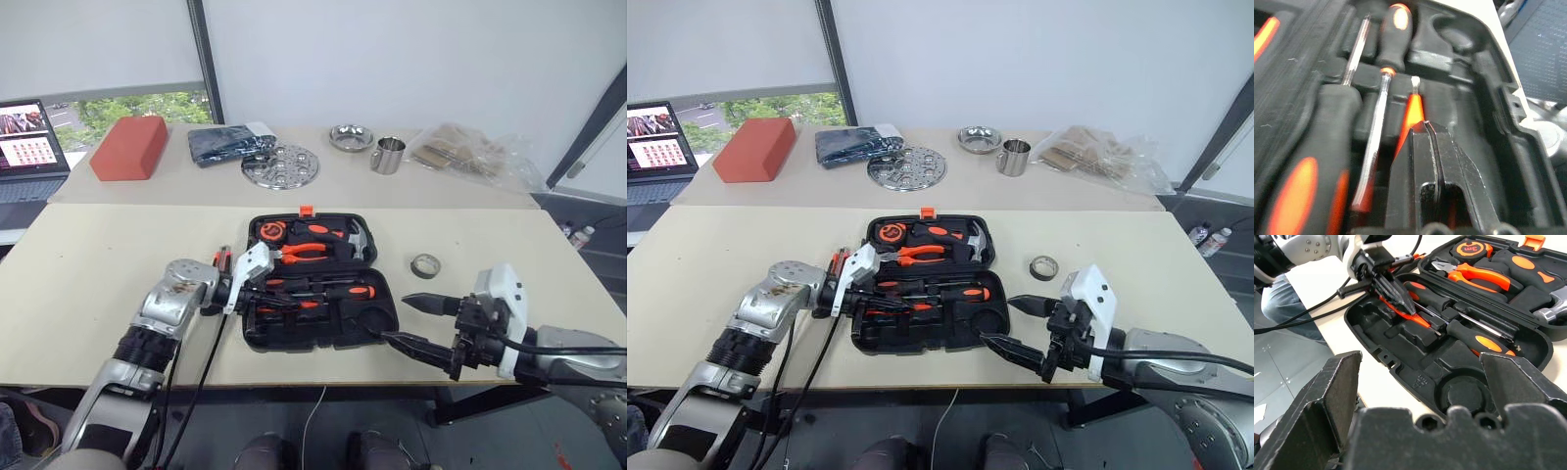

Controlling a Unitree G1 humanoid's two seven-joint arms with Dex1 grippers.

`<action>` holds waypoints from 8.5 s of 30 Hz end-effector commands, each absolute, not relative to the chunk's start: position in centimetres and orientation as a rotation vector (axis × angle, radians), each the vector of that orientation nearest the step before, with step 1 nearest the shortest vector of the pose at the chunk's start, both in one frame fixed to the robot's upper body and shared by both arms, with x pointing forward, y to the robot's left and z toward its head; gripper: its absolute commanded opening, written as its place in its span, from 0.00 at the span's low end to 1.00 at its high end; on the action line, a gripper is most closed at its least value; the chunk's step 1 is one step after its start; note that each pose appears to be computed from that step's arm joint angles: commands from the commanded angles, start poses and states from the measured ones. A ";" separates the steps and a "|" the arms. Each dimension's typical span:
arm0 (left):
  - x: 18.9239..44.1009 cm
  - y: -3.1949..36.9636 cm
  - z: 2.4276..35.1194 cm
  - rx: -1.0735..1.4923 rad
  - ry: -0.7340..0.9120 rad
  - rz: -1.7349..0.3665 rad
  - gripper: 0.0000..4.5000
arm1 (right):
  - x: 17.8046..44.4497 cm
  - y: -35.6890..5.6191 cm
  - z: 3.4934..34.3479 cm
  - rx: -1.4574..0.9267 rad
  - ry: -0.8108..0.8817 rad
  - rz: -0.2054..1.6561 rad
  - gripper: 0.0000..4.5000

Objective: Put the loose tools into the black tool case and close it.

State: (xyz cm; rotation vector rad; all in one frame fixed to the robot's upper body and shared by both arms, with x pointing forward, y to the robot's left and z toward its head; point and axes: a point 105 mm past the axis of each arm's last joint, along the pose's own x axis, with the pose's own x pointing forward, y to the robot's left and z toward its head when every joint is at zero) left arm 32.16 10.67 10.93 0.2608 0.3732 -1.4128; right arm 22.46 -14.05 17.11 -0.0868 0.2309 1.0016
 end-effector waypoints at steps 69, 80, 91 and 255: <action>28.7 10.3 17.4 0.468 0.592 -1.623 0.33 | 21.3 -11.4 18.6 -0.217 0.169 1.171 1.00; 30.5 7.1 13.8 0.425 0.724 -1.557 0.58 | 20.8 -11.8 17.9 -0.200 0.176 1.086 1.00; 29.9 8.4 17.7 0.259 0.577 -1.616 0.81 | 20.6 -12.1 17.1 -0.183 0.192 1.069 1.00; 34.0 20.3 12.5 0.431 0.423 -1.035 0.01 | 34.4 -17.0 12.5 -0.541 0.364 0.948 0.00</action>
